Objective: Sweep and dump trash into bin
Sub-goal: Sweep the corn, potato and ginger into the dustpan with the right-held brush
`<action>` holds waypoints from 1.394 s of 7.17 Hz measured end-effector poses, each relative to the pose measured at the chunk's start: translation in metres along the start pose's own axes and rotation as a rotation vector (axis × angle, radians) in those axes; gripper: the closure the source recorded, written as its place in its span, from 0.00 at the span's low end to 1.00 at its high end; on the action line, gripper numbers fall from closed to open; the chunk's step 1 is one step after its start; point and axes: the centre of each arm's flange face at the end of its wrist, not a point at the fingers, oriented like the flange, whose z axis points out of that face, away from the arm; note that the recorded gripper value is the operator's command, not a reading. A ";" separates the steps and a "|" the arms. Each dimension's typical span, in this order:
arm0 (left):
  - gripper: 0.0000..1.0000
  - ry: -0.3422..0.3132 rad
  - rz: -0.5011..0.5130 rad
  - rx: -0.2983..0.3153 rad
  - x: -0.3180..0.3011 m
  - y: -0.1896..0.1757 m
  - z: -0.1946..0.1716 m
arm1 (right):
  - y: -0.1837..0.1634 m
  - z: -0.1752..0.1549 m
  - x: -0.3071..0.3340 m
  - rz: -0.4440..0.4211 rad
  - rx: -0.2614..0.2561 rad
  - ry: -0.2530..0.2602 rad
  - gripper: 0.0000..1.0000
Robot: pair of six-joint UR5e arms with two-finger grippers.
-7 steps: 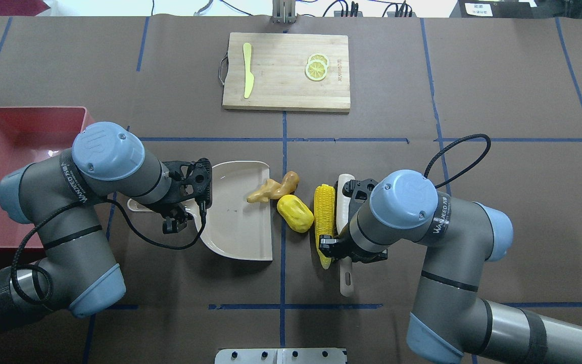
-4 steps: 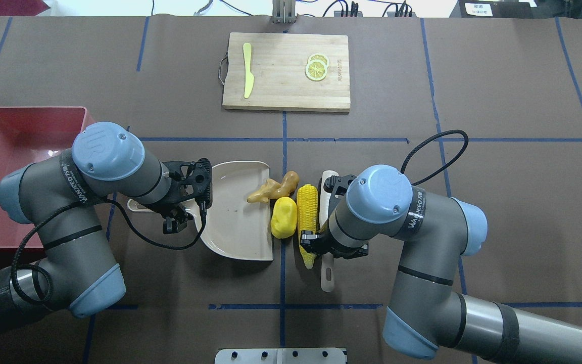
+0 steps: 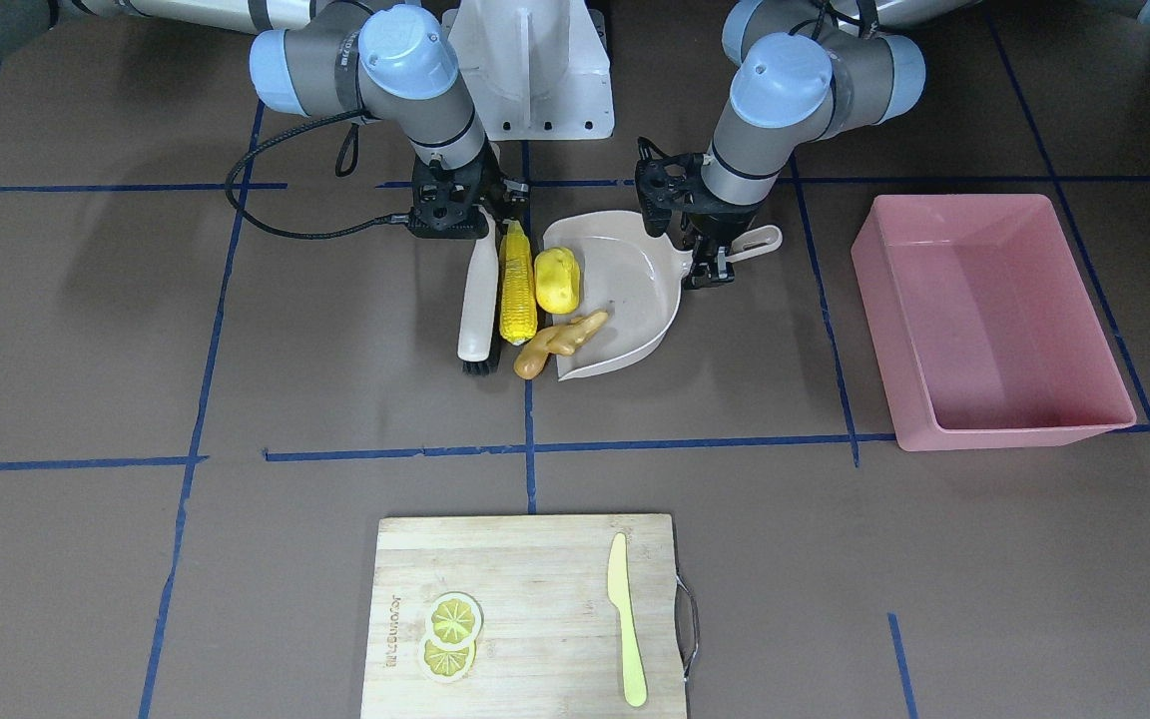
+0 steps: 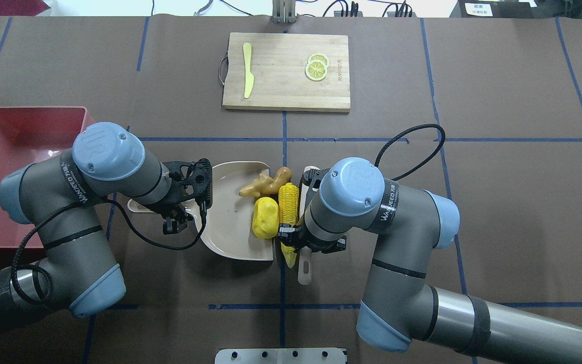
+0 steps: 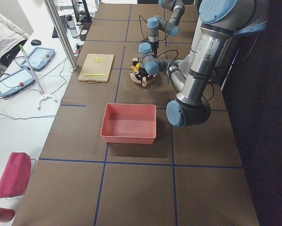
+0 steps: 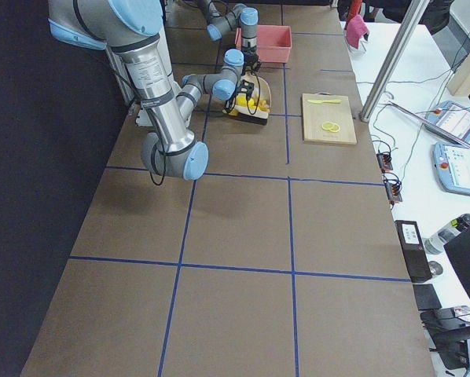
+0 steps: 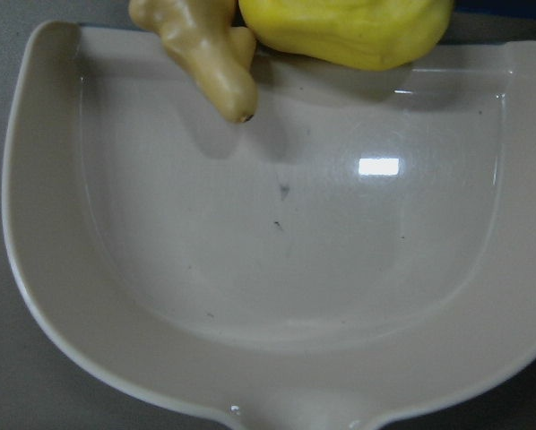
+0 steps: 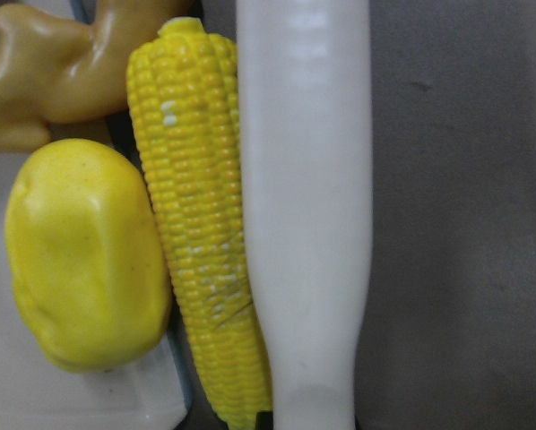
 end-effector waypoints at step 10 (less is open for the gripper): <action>0.97 0.001 0.001 0.004 0.000 -0.002 -0.001 | 0.013 0.000 -0.081 -0.021 -0.008 -0.044 1.00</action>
